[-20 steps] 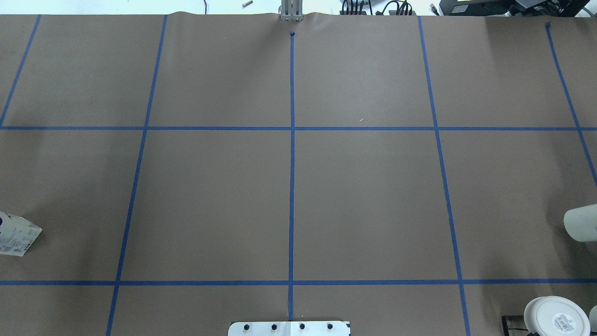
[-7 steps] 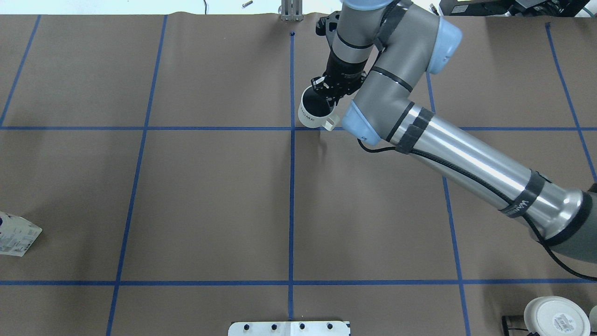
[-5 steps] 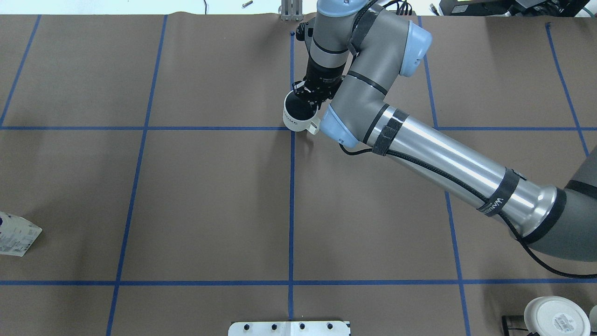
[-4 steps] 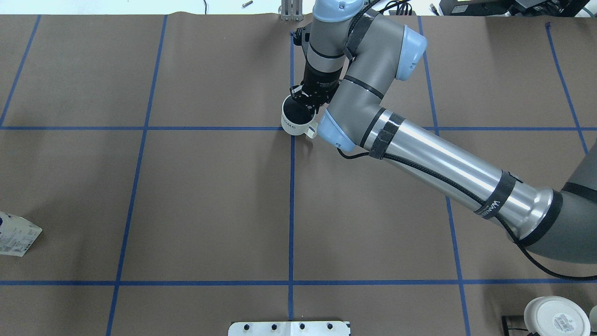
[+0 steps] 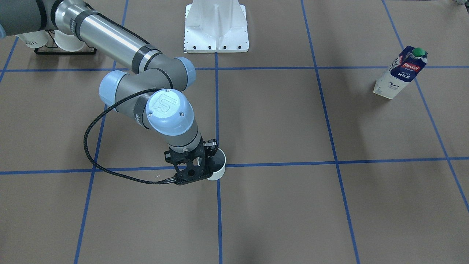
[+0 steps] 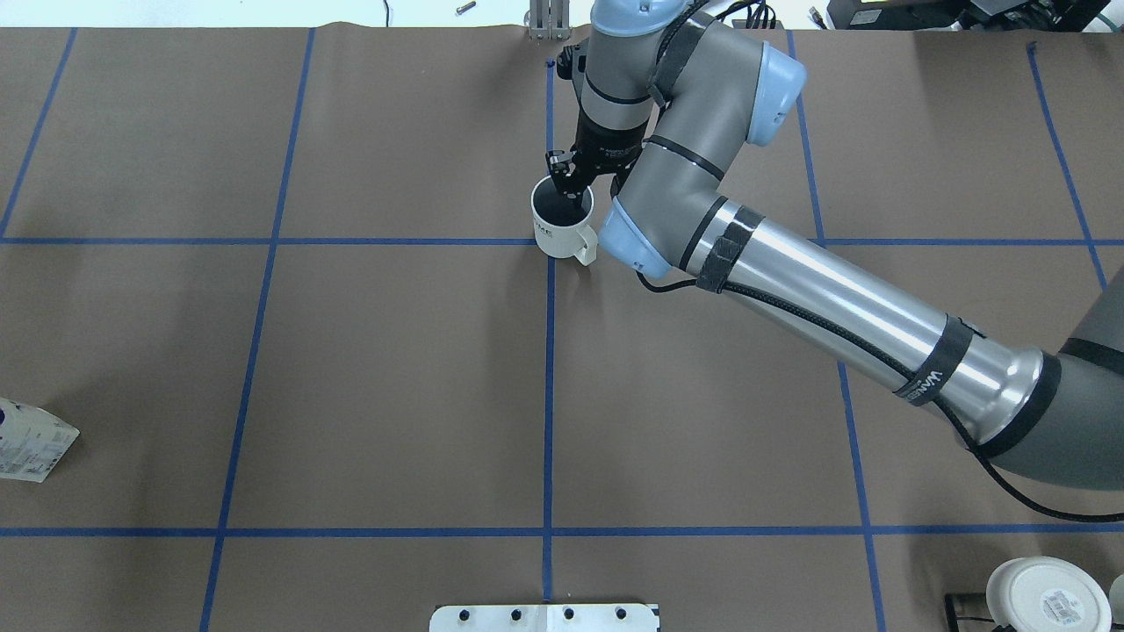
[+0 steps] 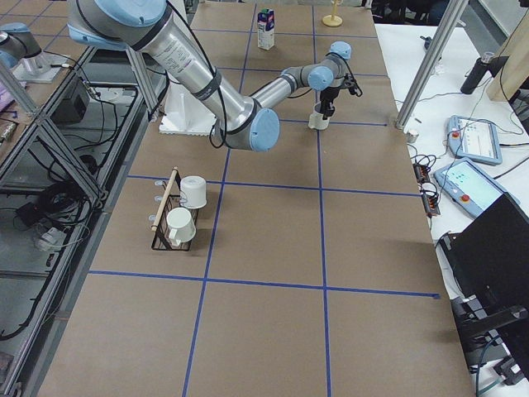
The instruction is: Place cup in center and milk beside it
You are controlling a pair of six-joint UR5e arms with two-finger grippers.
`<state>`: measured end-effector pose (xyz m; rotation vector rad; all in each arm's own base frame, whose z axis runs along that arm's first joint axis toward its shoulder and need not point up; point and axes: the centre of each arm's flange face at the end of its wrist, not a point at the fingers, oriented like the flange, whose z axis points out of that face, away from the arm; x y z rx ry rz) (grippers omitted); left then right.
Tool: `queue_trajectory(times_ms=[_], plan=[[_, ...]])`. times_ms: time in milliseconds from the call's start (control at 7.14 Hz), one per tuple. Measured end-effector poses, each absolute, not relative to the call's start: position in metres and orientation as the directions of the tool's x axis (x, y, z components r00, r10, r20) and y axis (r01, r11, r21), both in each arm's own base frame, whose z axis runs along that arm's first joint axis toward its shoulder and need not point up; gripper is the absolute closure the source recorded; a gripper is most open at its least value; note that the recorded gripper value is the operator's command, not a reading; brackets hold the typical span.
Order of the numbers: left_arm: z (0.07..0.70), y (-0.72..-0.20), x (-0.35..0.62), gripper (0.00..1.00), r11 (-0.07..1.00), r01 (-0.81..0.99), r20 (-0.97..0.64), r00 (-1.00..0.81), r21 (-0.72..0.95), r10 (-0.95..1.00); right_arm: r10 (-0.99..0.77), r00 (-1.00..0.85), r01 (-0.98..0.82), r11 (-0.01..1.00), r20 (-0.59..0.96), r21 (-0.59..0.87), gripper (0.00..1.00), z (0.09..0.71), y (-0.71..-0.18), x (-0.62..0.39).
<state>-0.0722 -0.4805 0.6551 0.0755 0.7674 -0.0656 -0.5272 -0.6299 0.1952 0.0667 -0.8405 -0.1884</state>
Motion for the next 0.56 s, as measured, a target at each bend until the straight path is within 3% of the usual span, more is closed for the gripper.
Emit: queue_trajectory(times_ms=[560], plan=[[0.559,-0.450,-0.052,0.02,0.985,0.095,-0.767,0.640,0.146,0.052,-0.102,0.654,0.090,0.994,0.749,0.057,0.00,0.202,-0.639,-0.439]])
